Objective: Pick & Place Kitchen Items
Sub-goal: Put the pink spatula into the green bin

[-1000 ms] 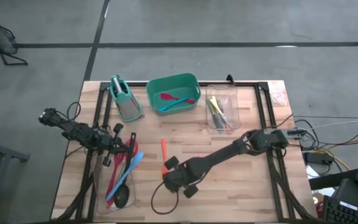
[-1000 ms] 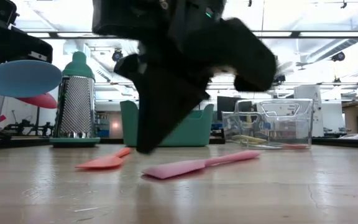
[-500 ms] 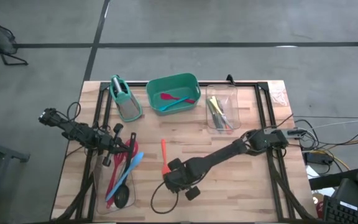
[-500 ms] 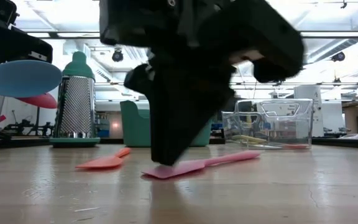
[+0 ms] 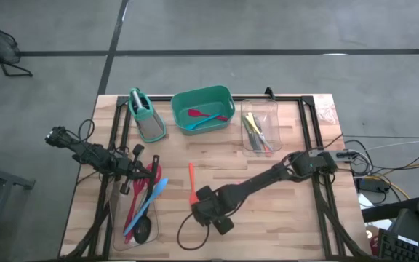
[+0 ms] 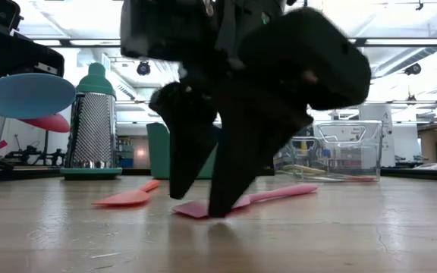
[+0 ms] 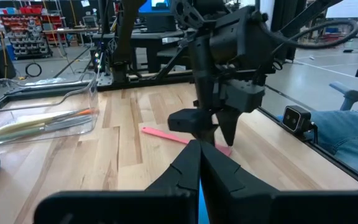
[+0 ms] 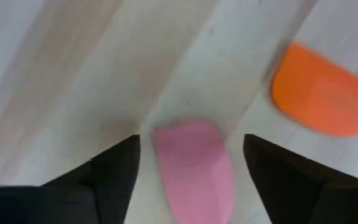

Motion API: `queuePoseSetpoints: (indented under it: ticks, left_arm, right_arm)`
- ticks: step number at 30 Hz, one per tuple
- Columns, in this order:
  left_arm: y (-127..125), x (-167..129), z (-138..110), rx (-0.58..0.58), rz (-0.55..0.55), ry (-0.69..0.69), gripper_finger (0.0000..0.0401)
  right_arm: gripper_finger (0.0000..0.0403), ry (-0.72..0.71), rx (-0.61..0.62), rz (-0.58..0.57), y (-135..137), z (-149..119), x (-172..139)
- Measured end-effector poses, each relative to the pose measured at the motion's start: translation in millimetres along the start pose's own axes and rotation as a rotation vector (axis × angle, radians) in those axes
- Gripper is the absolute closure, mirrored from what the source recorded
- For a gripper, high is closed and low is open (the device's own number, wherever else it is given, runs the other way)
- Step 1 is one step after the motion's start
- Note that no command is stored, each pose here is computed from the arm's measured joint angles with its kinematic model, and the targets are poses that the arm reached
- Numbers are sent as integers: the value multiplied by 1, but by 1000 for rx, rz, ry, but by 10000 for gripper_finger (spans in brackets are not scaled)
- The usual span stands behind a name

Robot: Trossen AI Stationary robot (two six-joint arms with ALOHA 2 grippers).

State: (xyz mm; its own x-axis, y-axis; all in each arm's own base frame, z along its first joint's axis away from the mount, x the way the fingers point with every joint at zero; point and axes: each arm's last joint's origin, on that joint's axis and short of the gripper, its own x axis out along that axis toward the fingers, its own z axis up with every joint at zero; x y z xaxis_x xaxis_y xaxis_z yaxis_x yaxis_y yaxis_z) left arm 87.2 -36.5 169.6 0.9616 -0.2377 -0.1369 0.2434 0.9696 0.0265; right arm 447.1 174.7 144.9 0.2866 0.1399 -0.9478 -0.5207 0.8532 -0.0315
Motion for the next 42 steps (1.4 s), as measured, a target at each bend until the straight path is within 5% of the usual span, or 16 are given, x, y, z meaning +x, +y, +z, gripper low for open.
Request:
queuePoseSetpoints:
  ticks: [8, 25, 31, 42]
  left_arm:
    - [0, 0, 0, 0, 0, 1, 391]
    - [0, 0, 0, 0, 0, 0, 391]
    - [0, 0, 0, 0, 0, 0, 391]
    - [0, 0, 0, 0, 0, 1, 391]
  right_arm:
    - [129, 35, 44, 37, -4, -17, 13]
    - [339, 48, 52, -19, -2, -26, 24]
    - [349, 21, 47, -98, -5, -9, 0]
    - [346, 19, -27, -414, -38, 20, -65]
